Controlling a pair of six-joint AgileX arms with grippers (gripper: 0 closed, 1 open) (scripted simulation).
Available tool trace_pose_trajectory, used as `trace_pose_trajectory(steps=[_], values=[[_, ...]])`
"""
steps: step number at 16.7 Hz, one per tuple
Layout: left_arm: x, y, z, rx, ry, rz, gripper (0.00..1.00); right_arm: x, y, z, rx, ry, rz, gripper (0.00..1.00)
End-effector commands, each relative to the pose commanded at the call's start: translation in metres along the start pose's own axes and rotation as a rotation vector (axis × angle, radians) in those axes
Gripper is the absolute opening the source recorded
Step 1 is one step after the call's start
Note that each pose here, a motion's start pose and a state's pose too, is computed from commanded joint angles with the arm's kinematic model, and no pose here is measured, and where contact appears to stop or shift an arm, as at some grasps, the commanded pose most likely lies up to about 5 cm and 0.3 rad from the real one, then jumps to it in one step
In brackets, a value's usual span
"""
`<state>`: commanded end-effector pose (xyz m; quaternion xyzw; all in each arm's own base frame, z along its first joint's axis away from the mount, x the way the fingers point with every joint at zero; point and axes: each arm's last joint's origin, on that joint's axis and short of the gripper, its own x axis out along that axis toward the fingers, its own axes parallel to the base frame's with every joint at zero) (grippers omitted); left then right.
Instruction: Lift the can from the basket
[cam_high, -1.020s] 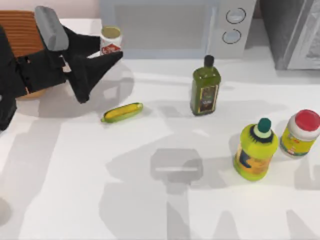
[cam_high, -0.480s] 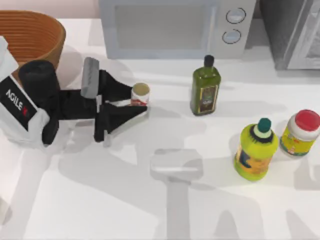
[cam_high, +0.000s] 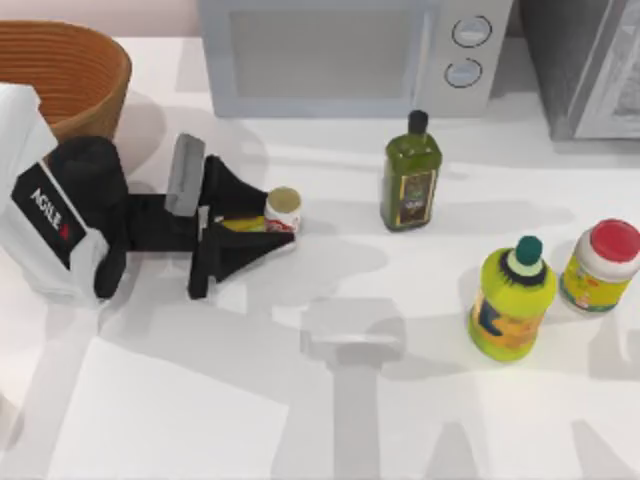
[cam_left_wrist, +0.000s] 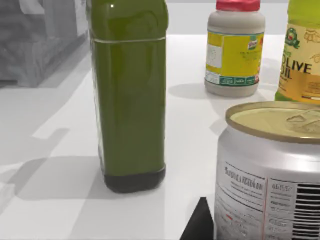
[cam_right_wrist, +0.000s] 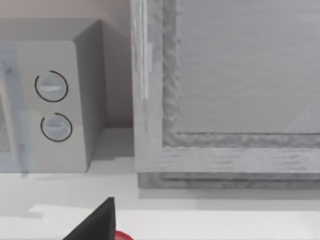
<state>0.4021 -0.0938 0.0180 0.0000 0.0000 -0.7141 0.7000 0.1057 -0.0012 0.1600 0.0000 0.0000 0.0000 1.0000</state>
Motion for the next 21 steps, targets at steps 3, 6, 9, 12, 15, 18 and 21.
trace_pose_trajectory(steps=[3, 6, 9, 12, 15, 18, 21], values=[[0.0, 0.0, 0.0, 0.0, 0.0, 0.0, 0.08, 0.0, 0.0, 0.0, 0.0, 0.0, 0.0, 1.0], [0.0, 0.0, 0.0, 0.0, 0.0, 0.0, 0.3, 0.0, 0.0, 0.0, 0.0, 0.0, 0.0, 1.0], [0.0, 0.0, 0.0, 0.0, 0.0, 0.0, 0.53, 0.0, 0.0, 0.0, 0.0, 0.0, 0.0, 1.0], [0.0, 0.0, 0.0, 0.0, 0.0, 0.0, 0.75, 0.0, 0.0, 0.0, 0.0, 0.0, 0.0, 1.0], [0.0, 0.0, 0.0, 0.0, 0.0, 0.0, 0.98, 0.0, 0.0, 0.0, 0.0, 0.0, 0.0, 1.0], [0.0, 0.0, 0.0, 0.0, 0.0, 0.0, 1.0, 0.0, 0.0, 0.0, 0.0, 0.0, 0.0, 1.0], [0.0, 0.0, 0.0, 0.0, 0.0, 0.0, 1.0, 0.0, 0.0, 0.0, 0.0, 0.0, 0.0, 1.0]])
